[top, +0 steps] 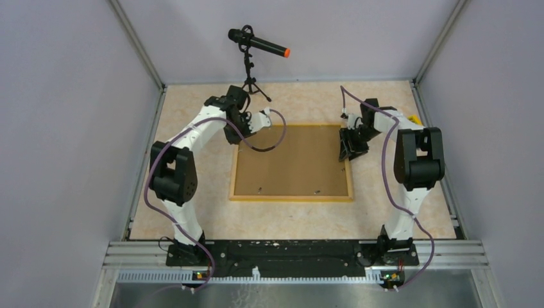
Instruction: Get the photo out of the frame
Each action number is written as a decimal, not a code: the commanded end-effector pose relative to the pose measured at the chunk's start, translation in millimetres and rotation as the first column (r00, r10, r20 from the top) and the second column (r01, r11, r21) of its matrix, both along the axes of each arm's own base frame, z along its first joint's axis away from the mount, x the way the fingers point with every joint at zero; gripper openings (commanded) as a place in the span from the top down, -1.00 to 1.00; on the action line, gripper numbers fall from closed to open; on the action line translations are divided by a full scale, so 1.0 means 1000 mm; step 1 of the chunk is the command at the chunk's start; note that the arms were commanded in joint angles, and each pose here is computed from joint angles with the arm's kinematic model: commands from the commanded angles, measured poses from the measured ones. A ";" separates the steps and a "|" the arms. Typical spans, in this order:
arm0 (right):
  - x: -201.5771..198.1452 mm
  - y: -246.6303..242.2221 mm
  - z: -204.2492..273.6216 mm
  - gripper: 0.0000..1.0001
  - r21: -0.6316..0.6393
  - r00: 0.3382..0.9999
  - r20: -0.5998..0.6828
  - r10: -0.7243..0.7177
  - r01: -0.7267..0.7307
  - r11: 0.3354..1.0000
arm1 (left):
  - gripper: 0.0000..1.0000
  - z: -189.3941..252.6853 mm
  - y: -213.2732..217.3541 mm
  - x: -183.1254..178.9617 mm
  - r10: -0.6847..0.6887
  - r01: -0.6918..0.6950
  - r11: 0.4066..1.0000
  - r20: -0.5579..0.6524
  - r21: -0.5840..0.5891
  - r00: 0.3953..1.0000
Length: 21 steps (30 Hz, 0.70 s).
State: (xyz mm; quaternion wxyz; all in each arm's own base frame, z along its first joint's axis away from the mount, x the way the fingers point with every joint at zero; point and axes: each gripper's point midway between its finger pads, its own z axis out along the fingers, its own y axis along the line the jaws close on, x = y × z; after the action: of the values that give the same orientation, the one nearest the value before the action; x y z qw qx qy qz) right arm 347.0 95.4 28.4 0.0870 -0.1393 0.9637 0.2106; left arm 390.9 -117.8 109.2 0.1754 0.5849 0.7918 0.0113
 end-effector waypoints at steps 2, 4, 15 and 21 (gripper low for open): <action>-0.004 0.000 0.006 0.09 0.007 1.000 0.011 -0.001 0.001 1.000 | 1.00 0.009 -0.007 0.010 -0.034 0.033 0.999 0.050 0.011 0.998; -0.003 -0.001 0.006 0.10 0.006 1.000 0.011 -0.001 0.001 1.000 | 1.00 0.006 -0.006 0.009 -0.043 0.041 0.999 0.046 0.030 0.998; -0.002 -0.001 0.002 0.16 0.001 1.000 0.003 -0.002 0.002 1.000 | 1.00 -0.002 -0.003 -0.009 -0.142 0.137 0.977 0.022 0.162 0.990; -0.003 -0.002 0.001 0.17 0.000 1.000 0.000 -0.001 0.001 1.000 | 1.00 -0.011 -0.002 -0.019 -0.200 0.195 0.952 -0.003 0.235 0.980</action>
State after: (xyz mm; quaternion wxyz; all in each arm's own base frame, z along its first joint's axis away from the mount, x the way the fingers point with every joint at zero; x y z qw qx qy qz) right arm 347.5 93.6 27.3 0.0877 -0.1392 0.9648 0.2054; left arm 383.2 -124.8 102.6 0.1368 0.6551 0.7385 0.0823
